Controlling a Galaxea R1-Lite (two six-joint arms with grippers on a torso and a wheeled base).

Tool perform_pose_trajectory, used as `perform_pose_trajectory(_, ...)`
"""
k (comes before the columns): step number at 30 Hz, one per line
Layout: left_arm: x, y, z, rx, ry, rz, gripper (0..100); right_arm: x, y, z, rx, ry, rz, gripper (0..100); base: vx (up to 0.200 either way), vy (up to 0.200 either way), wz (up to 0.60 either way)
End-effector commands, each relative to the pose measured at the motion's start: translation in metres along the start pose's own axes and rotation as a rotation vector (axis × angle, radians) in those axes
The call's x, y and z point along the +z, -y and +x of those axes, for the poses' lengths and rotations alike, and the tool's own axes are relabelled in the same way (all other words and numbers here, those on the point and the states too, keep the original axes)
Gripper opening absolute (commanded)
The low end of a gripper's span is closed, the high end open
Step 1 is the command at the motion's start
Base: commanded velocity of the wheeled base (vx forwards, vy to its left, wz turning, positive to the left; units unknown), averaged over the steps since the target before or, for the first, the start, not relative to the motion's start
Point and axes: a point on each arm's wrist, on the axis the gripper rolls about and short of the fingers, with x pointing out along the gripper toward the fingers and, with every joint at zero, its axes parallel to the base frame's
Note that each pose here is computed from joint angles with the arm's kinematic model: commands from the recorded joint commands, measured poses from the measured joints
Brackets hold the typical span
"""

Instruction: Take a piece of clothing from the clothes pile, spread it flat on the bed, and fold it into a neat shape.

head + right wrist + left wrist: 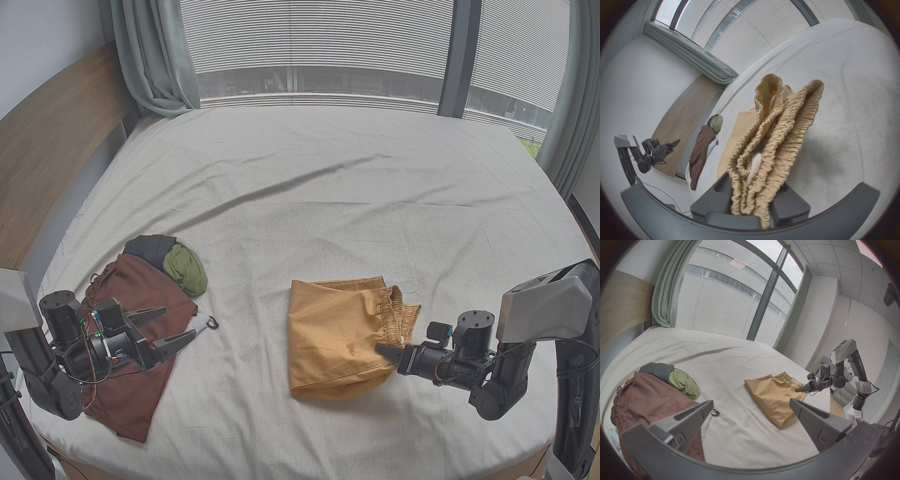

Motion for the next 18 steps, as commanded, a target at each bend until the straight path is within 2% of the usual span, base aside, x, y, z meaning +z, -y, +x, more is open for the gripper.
perform_pose_trajectory(1,-0.001,0.0,0.0,0.0,-0.003,-0.001,100,0.009,-0.009,-0.002,0.028,0.029,-0.011,0,0.0,0.0,0.0)
perform_pose_trajectory(18,-0.002,-0.001,0.0,0.003,-0.008,-0.007,100,0.027,-0.023,-0.001,0.109,0.075,-0.041,0,0.0,0.0,0.0)
